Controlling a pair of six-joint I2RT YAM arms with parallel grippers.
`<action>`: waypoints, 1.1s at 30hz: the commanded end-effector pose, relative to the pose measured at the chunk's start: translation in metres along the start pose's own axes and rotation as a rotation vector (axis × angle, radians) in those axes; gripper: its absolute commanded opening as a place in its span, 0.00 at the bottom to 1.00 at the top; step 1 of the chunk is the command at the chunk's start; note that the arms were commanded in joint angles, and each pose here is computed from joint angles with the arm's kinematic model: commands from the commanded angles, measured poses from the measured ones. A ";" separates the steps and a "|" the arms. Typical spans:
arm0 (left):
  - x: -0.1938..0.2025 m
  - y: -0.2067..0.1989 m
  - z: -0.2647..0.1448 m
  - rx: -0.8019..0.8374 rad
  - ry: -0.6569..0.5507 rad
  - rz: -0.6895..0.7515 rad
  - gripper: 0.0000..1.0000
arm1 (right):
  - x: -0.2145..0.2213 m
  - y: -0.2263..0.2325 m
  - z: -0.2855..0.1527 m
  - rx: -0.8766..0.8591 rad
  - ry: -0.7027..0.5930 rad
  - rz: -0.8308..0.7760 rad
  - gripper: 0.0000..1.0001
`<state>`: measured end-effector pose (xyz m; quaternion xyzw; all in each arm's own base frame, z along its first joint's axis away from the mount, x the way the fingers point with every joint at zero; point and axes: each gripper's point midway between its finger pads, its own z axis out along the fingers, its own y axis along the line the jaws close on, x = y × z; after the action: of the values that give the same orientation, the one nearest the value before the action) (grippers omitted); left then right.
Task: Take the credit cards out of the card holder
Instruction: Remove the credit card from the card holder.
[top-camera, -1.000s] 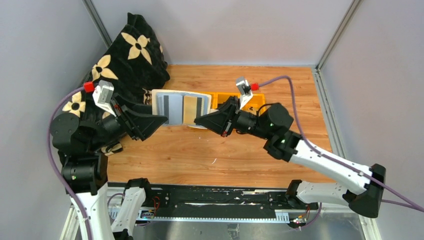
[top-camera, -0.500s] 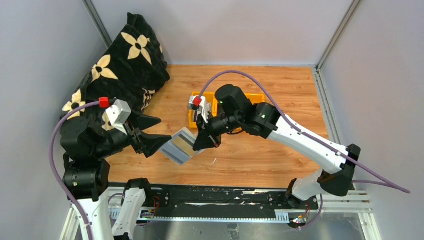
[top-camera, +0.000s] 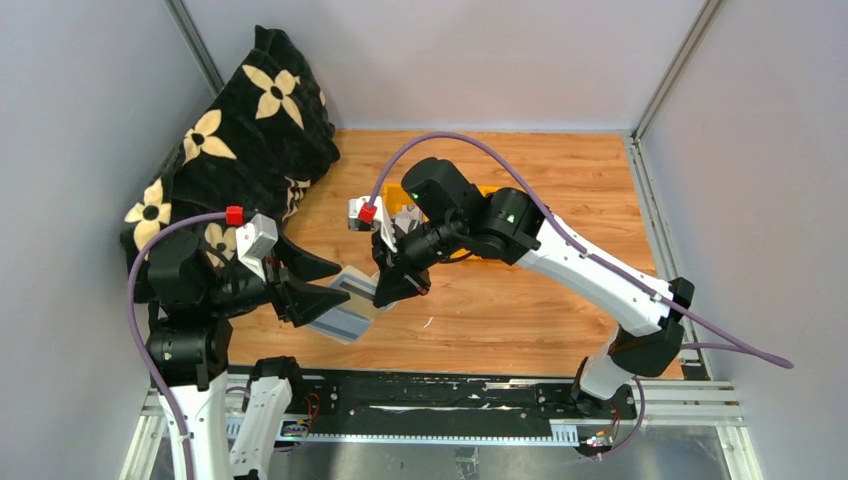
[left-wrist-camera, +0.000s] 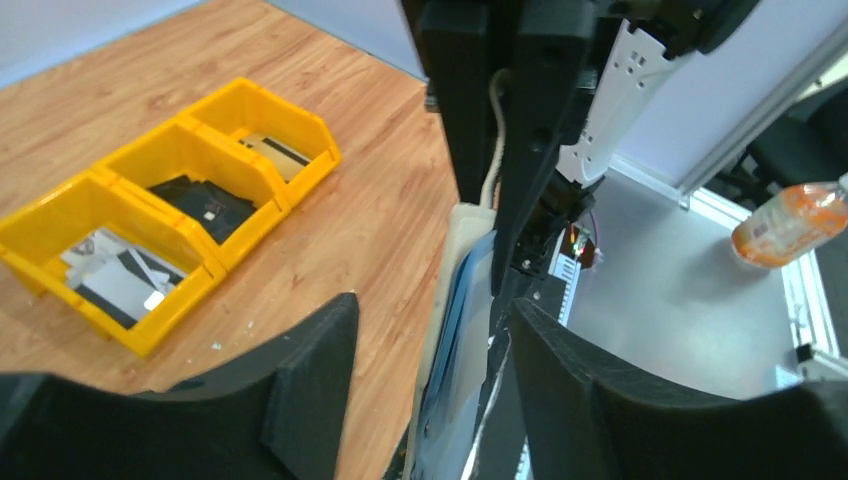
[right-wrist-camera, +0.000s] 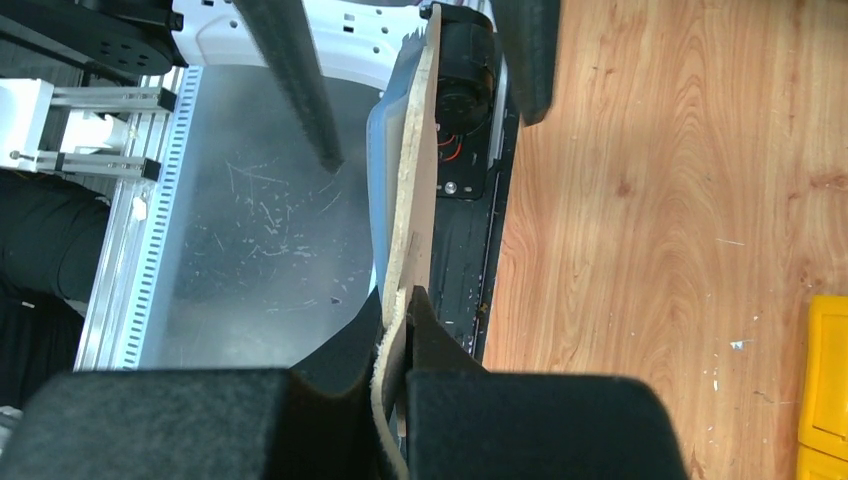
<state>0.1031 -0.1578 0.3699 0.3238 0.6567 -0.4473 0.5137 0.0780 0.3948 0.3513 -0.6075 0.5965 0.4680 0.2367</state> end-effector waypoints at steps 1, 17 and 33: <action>0.006 -0.022 -0.001 0.137 0.008 -0.011 0.58 | -0.007 0.015 -0.001 -0.058 0.002 -0.054 0.00; 0.011 -0.001 0.004 0.061 0.030 -0.017 0.00 | -0.026 0.006 0.008 -0.049 -0.043 -0.055 0.23; -0.027 -0.001 0.004 -0.020 0.006 -0.151 0.00 | -0.068 -0.005 -0.051 -0.032 -0.976 0.056 0.57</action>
<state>0.1087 -0.1613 0.3831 0.3031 0.6724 -0.4735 0.4815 0.1009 0.3918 0.3790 -0.3909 0.5003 0.6437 0.4272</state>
